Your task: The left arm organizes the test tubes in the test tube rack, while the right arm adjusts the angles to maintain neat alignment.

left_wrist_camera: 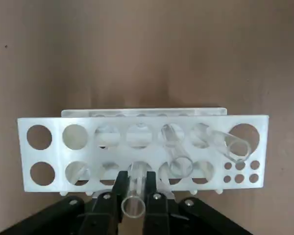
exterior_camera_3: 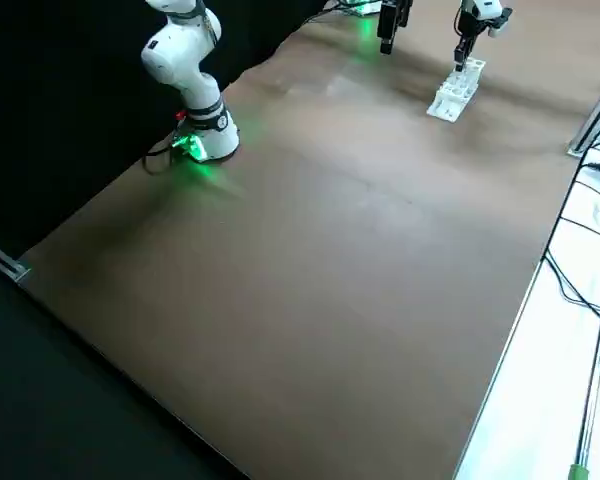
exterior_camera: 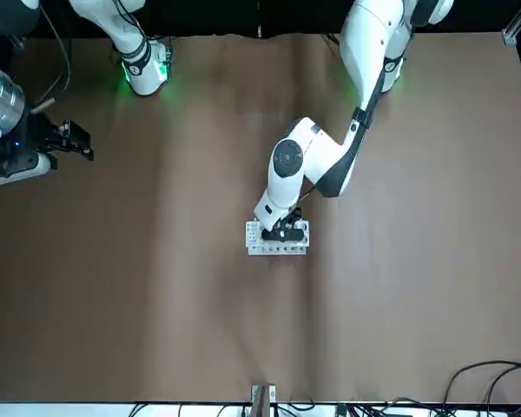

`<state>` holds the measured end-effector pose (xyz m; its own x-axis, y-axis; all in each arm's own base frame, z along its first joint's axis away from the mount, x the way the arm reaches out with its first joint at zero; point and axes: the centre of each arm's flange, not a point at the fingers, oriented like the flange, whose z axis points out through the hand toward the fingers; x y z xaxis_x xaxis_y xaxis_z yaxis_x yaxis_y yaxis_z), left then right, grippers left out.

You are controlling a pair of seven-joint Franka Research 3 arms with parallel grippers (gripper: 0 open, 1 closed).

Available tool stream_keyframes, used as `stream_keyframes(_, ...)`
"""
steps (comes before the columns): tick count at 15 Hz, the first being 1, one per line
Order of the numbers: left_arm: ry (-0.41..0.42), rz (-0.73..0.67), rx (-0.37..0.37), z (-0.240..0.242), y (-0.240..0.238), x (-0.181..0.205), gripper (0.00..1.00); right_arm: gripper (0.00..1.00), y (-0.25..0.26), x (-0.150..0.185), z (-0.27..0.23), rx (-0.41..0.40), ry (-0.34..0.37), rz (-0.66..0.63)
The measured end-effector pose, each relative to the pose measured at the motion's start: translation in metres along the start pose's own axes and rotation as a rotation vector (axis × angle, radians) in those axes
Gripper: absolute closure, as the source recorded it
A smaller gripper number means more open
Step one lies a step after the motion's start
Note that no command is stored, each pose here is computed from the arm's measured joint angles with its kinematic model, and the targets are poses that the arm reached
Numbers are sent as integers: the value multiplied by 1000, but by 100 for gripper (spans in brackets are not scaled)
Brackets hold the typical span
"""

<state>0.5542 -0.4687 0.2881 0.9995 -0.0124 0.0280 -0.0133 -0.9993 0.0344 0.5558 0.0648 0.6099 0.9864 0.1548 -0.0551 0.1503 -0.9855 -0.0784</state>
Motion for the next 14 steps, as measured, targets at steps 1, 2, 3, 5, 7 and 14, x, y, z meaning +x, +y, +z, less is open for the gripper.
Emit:
stream_keyframes(1, 0, 0, 0, 0, 0, 0, 78, 0, 0, 0, 0, 0, 0, 0)
stream_keyframes(2, 0, 0, 0, 0, 0, 0, 78, 0, 0, 0, 0, 0, 0, 0)
stream_keyframes(3, 0, 0, 0, 0, 0, 0, 79, 0, 0, 0, 0, 0, 0, 0)
stream_keyframes(5, 0, 0, 0, 0, 0, 0, 80, 0, 0, 0, 0, 0, 0, 0)
stream_keyframes(7, 1, 0, 0, 0, 0, 0, 81, 0, 0, 0, 0, 0, 0, 0)
stream_keyframes(14, 1, 0, -1, -1, 0, 0, 81, 0, 0, 0, 0, 0, 0, 0)
